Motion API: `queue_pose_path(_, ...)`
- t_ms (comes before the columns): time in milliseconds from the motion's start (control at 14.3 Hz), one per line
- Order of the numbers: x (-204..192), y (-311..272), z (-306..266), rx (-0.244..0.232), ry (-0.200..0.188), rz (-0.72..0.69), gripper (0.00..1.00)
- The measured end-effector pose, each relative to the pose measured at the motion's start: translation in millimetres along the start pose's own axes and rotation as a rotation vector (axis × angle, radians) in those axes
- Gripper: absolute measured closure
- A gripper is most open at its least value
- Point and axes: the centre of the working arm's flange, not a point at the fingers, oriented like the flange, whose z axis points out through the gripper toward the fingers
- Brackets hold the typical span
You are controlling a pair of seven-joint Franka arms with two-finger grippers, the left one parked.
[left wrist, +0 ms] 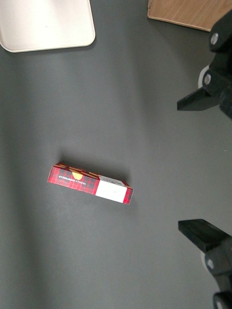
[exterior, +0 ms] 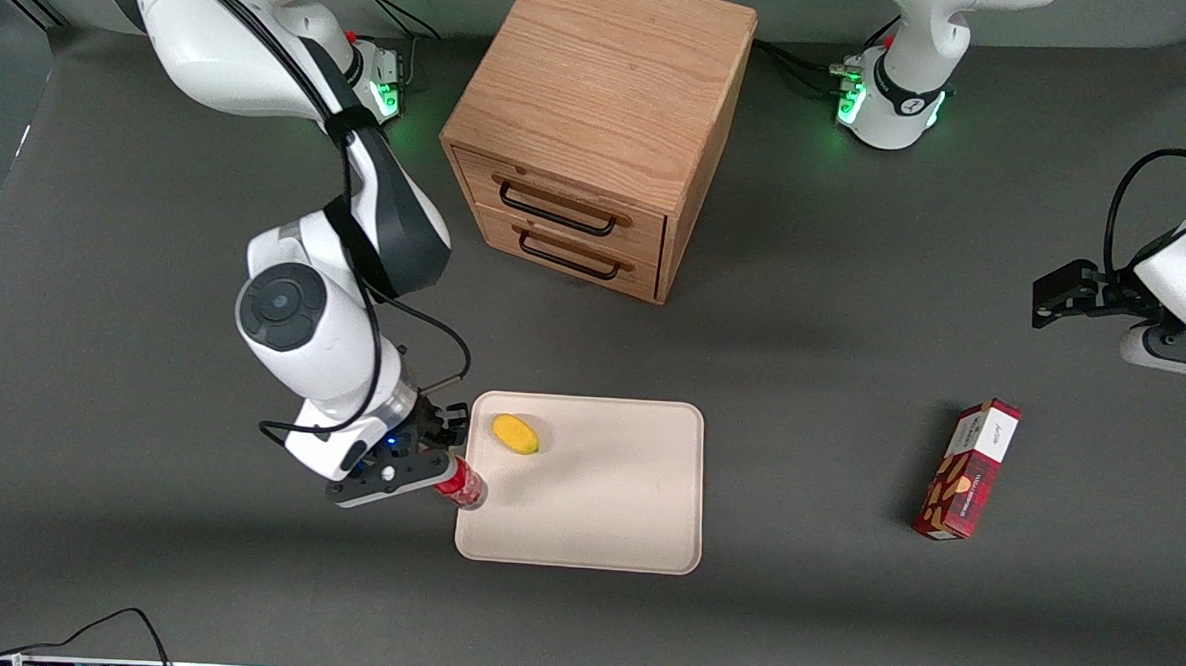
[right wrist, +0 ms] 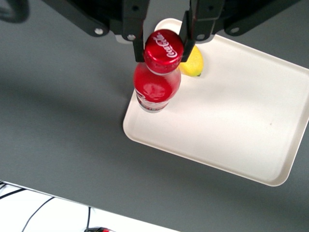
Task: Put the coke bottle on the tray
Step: 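Carry the bottle over to the white tray beside the lemon, then lower the bottle upright onto the tray and open the right gripper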
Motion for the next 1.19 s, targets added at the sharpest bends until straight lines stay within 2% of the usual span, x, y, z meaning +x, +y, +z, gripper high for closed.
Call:
queue_pose_path(279, 1, -9, 26, 0.001, 0.004, -0.01, 0.67)
queue_pose_path(419, 4, -8, 33, 0.002, 0.032, -0.009, 0.67)
queue_pose_path(698, 7, -8, 51, 0.002, 0.062, -0.011, 0.67)
queue_pose_path(1186, 10, -1, 76, -0.001, 0.087, -0.003, 0.67)
